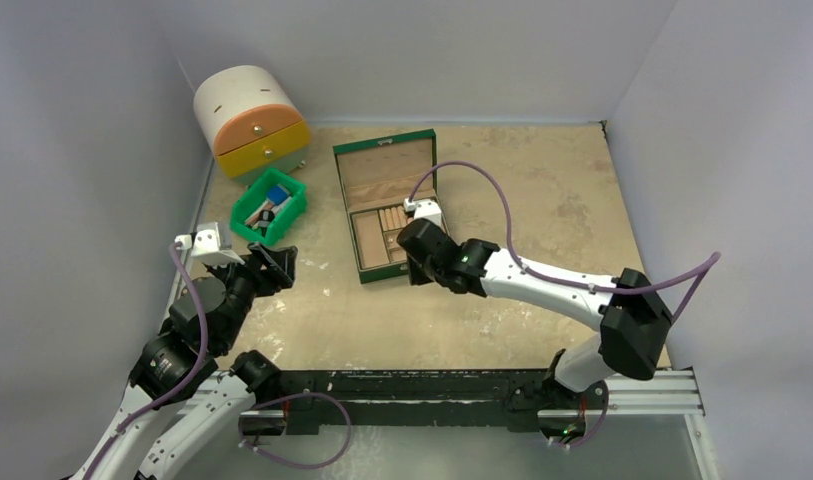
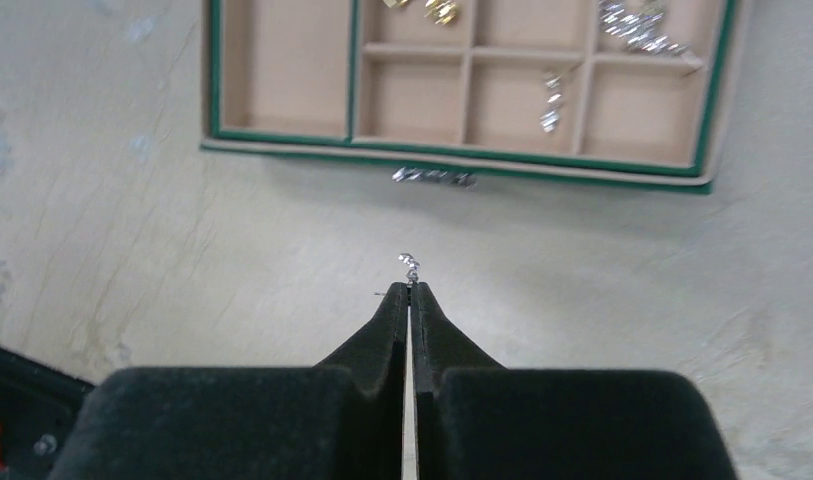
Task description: Organize the mixed jewelry
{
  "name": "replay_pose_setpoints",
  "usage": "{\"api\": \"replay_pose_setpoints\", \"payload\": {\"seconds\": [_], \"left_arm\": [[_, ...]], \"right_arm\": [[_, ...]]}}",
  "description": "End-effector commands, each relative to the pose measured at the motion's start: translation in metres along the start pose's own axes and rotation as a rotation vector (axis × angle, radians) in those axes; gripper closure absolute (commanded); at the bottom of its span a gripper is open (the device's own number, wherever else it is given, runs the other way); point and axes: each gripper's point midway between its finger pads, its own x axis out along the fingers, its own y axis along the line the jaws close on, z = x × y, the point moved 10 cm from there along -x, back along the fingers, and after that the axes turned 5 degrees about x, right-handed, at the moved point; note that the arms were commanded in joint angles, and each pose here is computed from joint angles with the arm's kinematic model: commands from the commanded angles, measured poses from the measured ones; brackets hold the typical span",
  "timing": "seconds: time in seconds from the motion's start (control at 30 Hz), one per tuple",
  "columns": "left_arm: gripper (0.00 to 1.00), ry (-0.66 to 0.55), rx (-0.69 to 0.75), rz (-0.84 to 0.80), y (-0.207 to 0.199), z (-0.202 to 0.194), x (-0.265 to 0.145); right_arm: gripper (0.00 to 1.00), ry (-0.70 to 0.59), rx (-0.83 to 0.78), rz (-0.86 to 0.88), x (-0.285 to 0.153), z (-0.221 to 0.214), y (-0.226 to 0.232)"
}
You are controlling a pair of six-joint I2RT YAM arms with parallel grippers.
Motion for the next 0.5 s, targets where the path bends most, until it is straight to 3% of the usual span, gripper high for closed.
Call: {"api": "replay_pose_setpoints", "payload": {"seconds": [0.0,0.47], "left_arm": [[0.32,-0.030,-0.025,-0.009,-0.003,0.004,0.003],[0.32,-0.032,-0.027,-0.002,-0.002,0.004,0.003]], "right_arm": [[1.00,-0.085,-0.020,-0.039,0.002,0.033,-0.011],[1.00,-0.047,0.063,-0.037,0.058,0.065,-0.033]]}}
